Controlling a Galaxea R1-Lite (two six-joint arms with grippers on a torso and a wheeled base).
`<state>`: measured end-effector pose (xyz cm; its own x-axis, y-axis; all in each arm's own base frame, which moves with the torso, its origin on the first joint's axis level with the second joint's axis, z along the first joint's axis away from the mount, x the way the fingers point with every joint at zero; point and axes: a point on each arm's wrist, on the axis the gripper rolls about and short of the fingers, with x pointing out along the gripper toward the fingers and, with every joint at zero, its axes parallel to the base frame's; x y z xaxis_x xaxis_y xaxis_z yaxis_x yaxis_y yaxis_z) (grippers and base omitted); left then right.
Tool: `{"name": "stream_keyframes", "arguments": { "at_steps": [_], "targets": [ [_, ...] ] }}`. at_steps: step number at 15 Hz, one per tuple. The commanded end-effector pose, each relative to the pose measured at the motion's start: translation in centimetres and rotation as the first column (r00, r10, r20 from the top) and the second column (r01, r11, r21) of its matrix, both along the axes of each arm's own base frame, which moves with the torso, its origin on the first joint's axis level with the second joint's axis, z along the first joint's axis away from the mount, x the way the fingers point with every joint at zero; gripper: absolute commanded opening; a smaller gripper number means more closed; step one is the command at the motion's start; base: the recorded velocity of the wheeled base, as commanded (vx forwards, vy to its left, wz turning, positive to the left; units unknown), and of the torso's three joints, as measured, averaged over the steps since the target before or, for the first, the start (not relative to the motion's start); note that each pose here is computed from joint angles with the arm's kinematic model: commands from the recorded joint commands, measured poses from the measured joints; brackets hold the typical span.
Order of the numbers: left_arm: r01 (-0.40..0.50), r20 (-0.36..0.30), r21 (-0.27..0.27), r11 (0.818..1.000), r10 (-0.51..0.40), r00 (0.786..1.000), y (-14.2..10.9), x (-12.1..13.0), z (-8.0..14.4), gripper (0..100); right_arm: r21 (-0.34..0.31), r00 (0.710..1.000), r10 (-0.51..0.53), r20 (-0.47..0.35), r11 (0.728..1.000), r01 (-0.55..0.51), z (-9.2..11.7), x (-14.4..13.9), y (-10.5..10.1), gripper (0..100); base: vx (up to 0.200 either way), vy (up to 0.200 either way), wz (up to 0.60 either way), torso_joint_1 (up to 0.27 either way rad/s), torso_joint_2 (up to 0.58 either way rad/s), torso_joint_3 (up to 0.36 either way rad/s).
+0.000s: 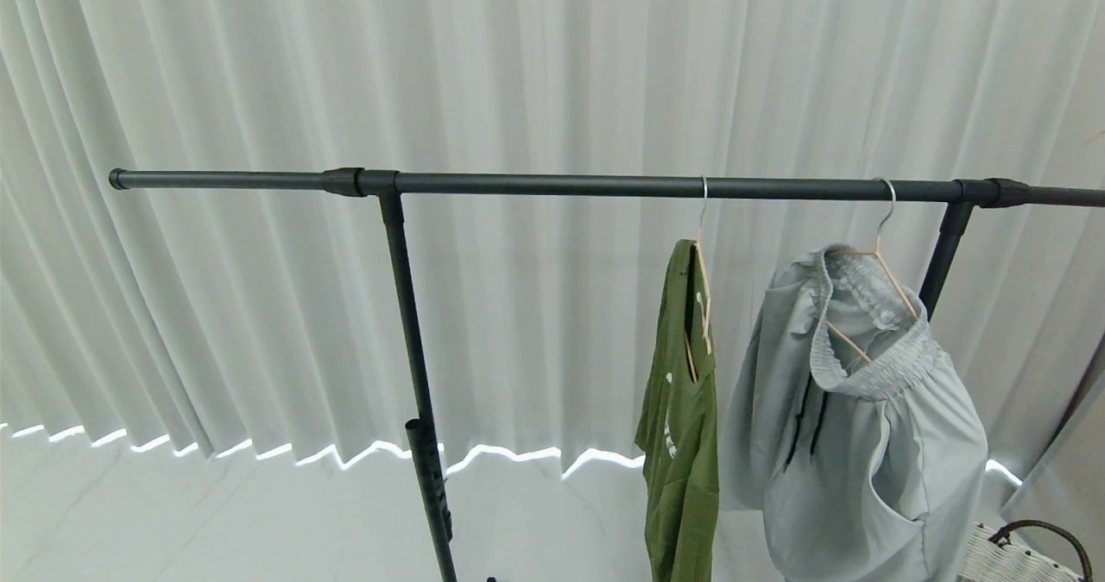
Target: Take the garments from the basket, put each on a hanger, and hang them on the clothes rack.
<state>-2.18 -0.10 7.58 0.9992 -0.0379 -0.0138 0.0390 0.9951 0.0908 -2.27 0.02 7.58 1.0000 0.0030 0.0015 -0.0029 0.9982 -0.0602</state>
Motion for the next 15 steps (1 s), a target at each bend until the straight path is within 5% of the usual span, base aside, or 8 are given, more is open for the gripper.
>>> {"name": "stream_keyframes", "arguments": {
  "at_steps": [1,15],
  "targets": [
    [0.000,0.012,-0.006,1.000,0.000,1.000,0.00,-0.09,-0.03,100,0.016,1.000,0.000,0.000,1.000,0.000,0.00,0.00,0.00,100,0.000,0.000,0.00,0.000,0.00,0.000],
    [0.000,0.012,-0.006,1.000,0.000,1.000,0.00,-0.09,-0.03,100,0.056,1.000,0.000,0.000,0.998,0.000,0.00,0.00,0.00,100,0.000,0.000,0.00,0.000,0.00,0.000]
  ]
}}
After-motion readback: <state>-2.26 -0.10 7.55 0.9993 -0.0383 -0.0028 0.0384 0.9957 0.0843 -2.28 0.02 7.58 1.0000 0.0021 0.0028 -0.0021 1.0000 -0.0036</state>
